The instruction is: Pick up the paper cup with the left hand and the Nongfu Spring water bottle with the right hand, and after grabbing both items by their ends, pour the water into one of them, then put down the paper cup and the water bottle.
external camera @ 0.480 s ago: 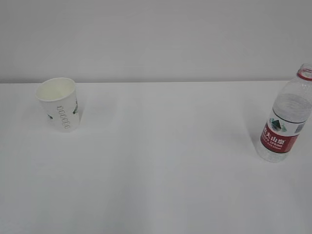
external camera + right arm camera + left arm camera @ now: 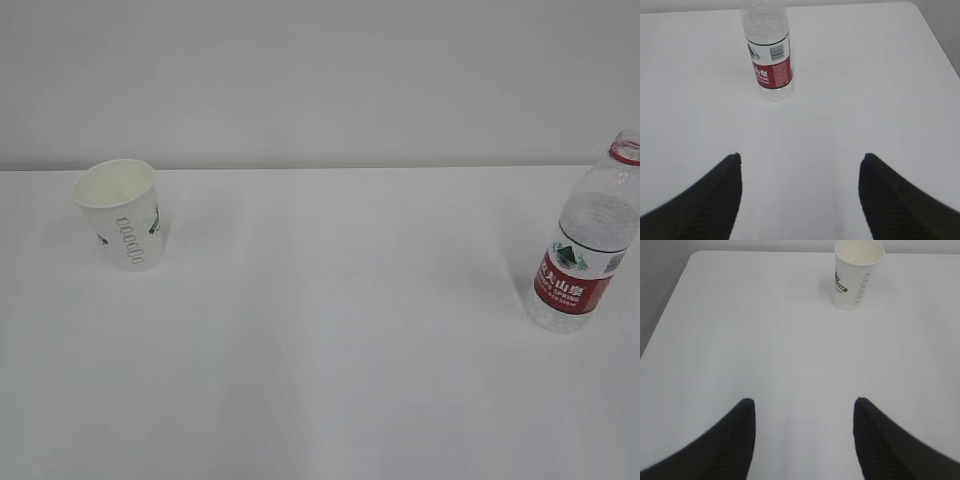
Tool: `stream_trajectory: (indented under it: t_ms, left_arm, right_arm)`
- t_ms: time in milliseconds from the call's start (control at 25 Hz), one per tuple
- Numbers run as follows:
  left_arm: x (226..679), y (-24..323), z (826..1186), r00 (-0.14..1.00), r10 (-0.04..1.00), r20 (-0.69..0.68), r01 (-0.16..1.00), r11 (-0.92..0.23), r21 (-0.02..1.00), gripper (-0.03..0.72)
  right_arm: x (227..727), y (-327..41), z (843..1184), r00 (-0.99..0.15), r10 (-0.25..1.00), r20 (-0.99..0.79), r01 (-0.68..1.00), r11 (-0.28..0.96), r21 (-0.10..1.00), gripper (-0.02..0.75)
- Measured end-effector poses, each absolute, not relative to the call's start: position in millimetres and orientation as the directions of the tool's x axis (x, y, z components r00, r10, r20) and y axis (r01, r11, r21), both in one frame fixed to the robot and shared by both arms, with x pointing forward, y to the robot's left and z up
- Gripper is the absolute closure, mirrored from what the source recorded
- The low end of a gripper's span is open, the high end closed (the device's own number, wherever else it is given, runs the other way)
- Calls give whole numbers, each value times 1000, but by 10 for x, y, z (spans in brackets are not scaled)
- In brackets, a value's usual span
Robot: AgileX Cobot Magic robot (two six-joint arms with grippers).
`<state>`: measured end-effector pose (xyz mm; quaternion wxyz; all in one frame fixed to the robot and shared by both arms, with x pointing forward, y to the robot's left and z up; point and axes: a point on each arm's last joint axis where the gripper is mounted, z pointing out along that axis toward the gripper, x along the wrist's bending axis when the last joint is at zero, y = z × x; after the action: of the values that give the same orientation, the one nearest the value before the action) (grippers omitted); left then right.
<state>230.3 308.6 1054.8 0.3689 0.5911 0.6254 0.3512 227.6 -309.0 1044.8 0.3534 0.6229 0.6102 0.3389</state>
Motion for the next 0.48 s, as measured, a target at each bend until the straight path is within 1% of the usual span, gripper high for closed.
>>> stream_trajectory:
  t_ms: [480]
  left_arm:
    - [2303,3086,10548,-29,999,-46,480,55,875,237]
  right_arm:
    - [2276,-3090,10448,26,1000,-9,521,-6,854,190]
